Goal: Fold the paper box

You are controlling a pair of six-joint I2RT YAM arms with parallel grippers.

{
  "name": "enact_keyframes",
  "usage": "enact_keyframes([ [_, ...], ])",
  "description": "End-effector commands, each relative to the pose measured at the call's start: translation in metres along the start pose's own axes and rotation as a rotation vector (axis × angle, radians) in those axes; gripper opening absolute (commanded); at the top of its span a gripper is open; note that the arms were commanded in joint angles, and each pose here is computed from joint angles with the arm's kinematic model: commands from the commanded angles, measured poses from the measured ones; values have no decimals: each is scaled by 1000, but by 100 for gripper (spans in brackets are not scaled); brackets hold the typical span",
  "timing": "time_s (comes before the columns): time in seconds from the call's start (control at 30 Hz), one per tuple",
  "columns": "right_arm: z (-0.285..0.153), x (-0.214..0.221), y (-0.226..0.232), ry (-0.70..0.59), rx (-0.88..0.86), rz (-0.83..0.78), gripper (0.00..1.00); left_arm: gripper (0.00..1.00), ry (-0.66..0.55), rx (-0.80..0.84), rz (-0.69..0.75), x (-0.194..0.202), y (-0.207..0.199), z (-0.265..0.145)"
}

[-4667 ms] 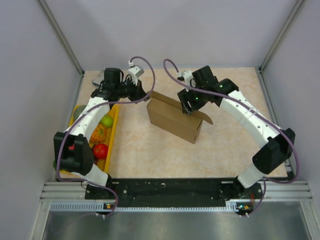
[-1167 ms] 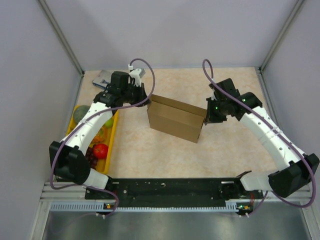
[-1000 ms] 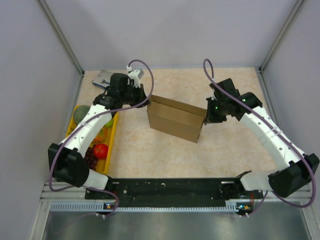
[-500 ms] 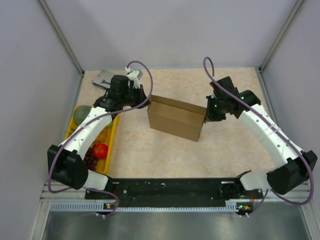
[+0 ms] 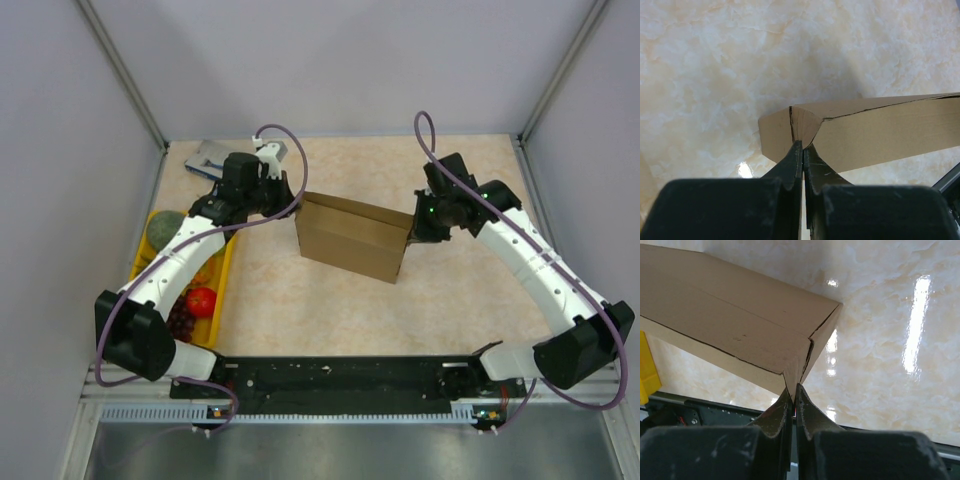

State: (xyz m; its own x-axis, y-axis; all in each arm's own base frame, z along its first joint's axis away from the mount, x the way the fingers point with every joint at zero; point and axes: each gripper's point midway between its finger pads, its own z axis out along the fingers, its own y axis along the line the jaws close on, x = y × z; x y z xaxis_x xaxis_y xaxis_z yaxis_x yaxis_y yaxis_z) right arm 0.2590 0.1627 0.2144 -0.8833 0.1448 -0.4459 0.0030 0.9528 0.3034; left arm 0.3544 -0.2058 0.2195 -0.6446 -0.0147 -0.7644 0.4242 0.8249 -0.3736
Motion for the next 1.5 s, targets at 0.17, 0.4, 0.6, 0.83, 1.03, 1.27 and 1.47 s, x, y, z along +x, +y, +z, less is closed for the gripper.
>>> enact_keyframes([
  [0.17, 0, -20, 24, -121, -27, 141, 0, 0, 146, -4, -26, 45, 1, 0],
  [0.4, 4, -19, -3, -161, 148, 43, 0, 0, 149, -3, -20, 47, 1, -2],
  [0.6, 8, -12, -14, -155, 213, 27, 0, 0, 149, 7, -31, 49, -1, -2],
  [0.83, 19, -8, -11, -187, 219, 100, 0, 0, 144, 10, -35, 48, -4, -2],
  [1.03, 28, -10, -10, -248, 186, 118, 0, 0, 129, 7, -40, 51, -4, -1],
  [1.27, 15, -10, -15, -309, 135, -41, 15, 0, 94, -12, -39, 62, 1, 0],
  [1.47, -24, -14, 19, -332, -76, -148, 44, 0, 88, -46, -26, 67, 8, 0],
])
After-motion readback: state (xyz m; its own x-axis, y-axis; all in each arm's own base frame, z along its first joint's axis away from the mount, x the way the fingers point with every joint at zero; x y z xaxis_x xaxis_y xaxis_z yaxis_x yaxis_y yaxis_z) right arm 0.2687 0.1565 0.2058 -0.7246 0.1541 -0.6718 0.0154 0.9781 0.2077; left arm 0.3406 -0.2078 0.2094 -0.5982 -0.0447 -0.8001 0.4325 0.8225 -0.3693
